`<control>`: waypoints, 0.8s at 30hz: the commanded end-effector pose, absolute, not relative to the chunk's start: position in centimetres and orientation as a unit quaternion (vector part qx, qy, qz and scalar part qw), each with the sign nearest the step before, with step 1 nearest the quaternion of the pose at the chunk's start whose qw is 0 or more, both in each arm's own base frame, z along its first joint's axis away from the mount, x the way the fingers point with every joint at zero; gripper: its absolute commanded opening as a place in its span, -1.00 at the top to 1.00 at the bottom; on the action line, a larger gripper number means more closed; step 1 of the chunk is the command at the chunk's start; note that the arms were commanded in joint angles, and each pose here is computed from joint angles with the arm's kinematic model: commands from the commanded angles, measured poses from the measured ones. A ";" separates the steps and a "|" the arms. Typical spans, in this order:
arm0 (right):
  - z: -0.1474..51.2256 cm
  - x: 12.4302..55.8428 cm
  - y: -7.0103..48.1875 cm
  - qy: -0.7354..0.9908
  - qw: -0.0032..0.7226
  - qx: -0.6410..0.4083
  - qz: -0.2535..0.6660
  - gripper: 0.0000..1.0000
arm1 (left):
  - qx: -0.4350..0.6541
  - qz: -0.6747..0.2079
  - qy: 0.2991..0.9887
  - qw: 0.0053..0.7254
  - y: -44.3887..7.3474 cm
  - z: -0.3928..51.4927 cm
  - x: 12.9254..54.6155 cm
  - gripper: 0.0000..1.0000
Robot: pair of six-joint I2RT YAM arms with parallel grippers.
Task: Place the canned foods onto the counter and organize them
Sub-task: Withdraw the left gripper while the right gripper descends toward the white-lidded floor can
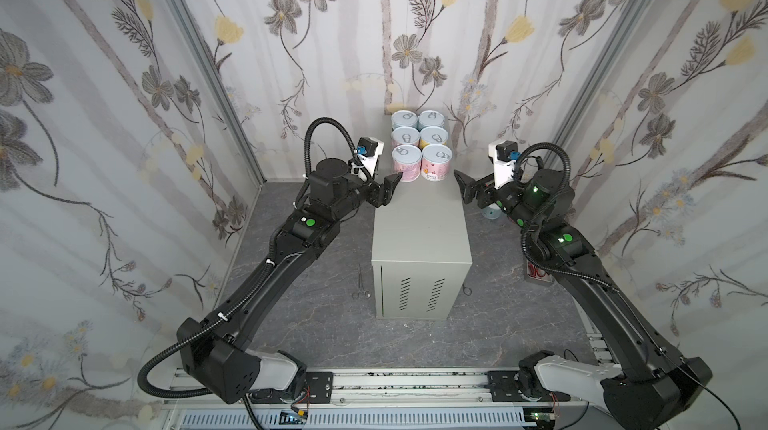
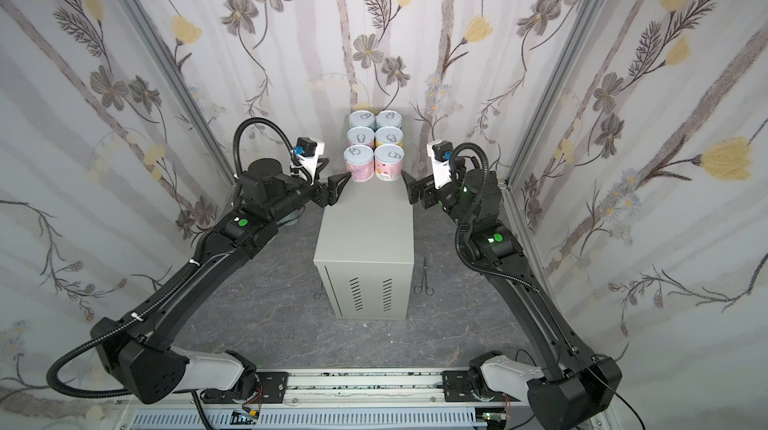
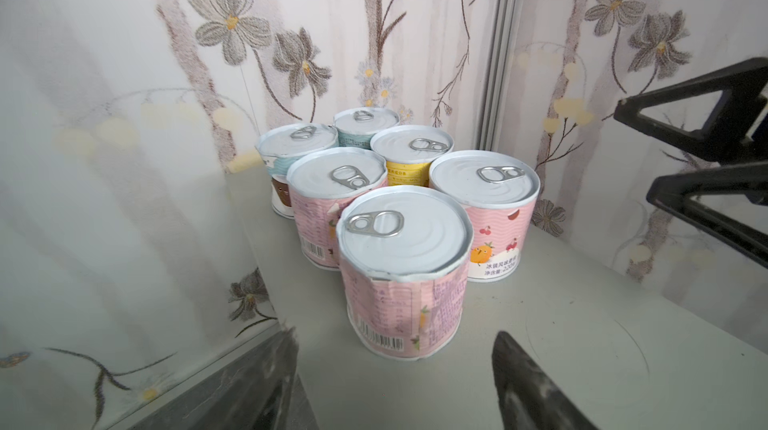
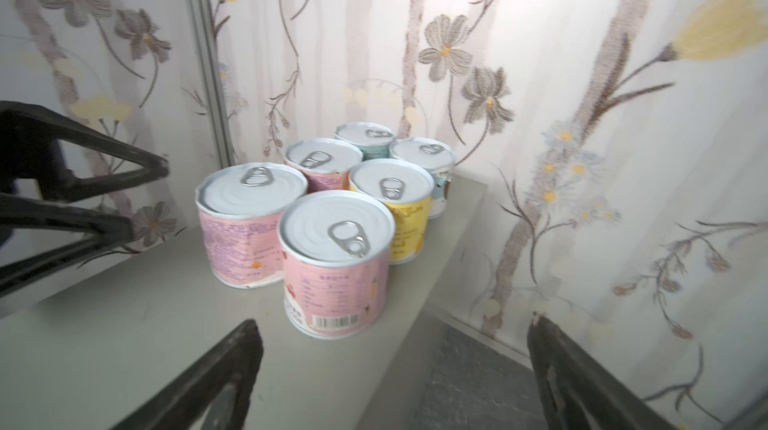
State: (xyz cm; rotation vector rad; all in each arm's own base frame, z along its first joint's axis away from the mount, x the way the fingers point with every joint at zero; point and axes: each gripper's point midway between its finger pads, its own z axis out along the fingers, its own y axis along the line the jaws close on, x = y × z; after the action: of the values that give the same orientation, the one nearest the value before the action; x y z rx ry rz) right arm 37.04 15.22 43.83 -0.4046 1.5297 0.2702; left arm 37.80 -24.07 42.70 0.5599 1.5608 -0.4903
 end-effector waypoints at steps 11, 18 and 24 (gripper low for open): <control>32.4 40.5 6.2 0.828 0.557 0.017 0.058 -1.00 | 0.165 -0.171 0.676 0.697 -17.9 44.7 38.7 -1.00; 25.1 44.4 4.0 0.882 0.461 0.077 0.063 -1.00 | 0.153 -0.159 0.680 0.699 -16.7 44.5 38.5 -1.00; 20.2 48.0 3.4 0.904 0.404 0.101 0.095 -0.99 | 0.150 -0.147 0.698 0.684 -16.2 42.6 39.0 -1.00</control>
State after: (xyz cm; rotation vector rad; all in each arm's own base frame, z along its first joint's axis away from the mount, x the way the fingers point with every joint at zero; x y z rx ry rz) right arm 47.03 2.90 21.49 0.2218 2.2508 0.1650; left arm 38.83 -16.48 42.37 0.3481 1.5757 -0.3426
